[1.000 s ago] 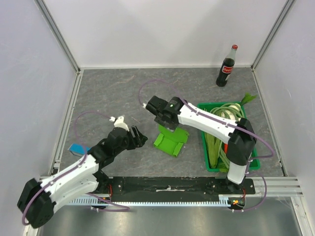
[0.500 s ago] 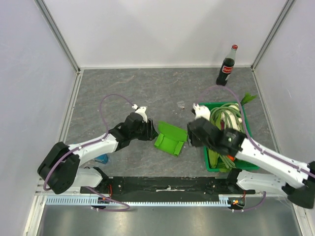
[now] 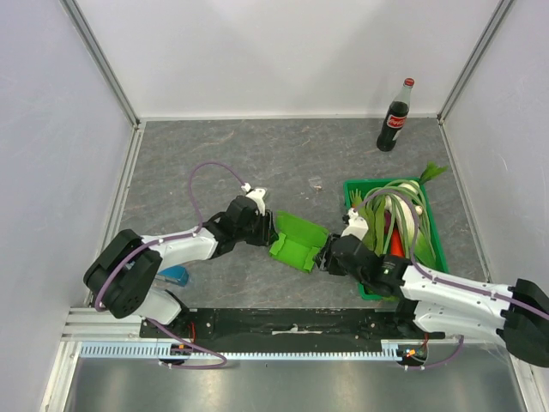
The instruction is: Fold the paper box
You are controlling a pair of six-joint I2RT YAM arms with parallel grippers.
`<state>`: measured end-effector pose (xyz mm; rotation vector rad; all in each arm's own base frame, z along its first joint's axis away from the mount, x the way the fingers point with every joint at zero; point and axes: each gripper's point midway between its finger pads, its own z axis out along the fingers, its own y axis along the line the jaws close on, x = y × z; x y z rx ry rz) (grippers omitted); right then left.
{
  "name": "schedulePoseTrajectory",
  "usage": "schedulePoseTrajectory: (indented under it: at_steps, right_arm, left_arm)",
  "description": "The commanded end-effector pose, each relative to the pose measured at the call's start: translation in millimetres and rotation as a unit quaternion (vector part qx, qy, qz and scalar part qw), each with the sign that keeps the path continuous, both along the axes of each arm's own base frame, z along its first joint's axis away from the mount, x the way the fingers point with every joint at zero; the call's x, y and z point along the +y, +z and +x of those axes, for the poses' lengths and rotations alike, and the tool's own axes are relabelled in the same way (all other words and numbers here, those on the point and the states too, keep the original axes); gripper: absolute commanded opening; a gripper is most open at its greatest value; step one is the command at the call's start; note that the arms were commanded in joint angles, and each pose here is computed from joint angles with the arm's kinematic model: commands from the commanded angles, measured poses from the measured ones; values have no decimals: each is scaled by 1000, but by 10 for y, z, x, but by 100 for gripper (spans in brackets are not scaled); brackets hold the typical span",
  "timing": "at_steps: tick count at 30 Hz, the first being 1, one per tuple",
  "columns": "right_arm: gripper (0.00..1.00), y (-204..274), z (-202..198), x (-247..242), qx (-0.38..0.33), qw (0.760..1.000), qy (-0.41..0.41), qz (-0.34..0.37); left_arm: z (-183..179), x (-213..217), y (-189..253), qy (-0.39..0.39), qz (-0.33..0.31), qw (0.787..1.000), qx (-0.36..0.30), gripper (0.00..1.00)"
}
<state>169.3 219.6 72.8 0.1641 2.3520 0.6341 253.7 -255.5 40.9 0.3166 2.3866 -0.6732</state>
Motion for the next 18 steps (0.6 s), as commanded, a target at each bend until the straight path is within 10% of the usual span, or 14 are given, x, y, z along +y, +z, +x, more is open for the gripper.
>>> schedulePoseTrajectory:
  at_steps: [1,18]
  right_arm:
    - [46,123,194,210,-25,998,-32,52]
    - [22,-254,232,355,13,999,-14,-44]
  left_arm:
    - [49,-124,82,-22,-15,999,-30,47]
    - [-141,-176,-132,-5,43,999,-28,27]
